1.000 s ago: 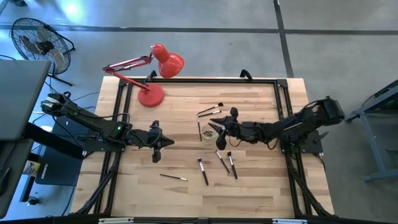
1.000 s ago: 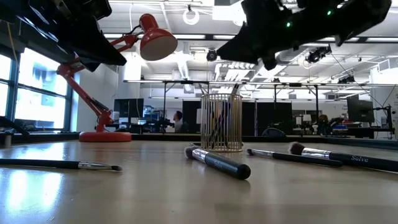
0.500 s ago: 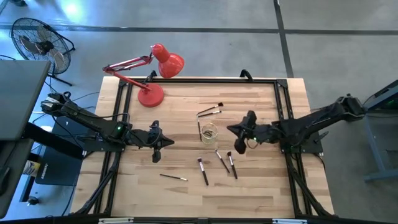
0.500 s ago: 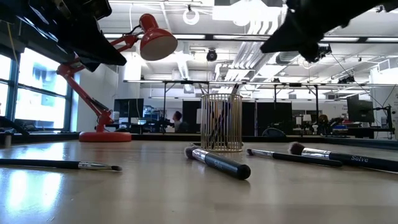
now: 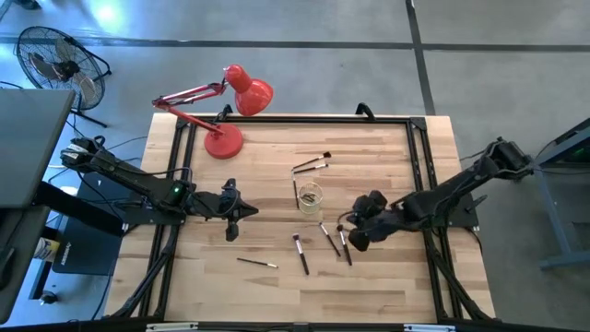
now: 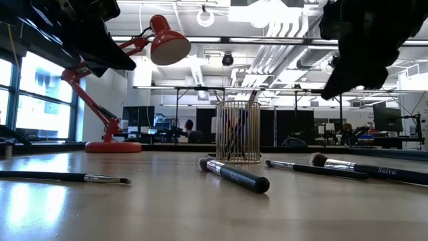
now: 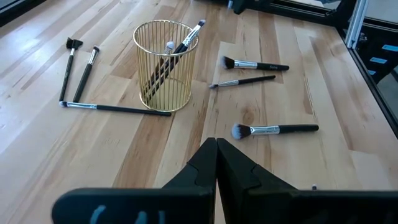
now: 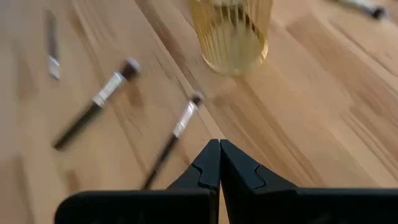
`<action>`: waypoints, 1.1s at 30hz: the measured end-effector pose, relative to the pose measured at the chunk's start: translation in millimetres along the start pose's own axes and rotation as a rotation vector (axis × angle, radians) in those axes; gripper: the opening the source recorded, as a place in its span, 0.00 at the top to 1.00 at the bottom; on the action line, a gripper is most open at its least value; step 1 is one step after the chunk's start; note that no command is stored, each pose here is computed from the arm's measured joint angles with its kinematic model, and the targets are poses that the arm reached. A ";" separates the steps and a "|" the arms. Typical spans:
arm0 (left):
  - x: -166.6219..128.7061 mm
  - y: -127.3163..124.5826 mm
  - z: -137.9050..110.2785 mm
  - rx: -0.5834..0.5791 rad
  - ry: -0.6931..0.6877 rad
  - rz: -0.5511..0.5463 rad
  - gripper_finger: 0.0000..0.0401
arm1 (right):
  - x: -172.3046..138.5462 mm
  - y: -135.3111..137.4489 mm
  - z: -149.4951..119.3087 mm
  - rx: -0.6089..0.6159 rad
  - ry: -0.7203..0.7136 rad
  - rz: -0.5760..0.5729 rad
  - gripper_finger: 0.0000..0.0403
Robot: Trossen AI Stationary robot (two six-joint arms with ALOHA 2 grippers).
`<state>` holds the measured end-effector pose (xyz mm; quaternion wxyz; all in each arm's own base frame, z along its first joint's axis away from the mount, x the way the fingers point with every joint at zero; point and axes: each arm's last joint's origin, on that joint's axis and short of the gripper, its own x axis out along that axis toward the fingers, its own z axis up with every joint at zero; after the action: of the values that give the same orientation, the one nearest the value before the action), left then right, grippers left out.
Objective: Put items in baskets/containers
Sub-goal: Put the powder brush into the wire organizer
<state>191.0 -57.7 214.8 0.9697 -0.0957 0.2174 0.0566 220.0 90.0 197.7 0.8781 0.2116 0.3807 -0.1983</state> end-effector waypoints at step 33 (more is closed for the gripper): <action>0.0 0.0 -0.1 0.000 0.001 0.000 1.00 | 62.5 25.0 23.1 0.171 0.370 -0.290 0.74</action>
<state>190.9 -57.7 214.8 0.9697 -0.0956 0.2178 0.0565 285.8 87.1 170.5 0.7347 0.2608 0.5432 -0.3116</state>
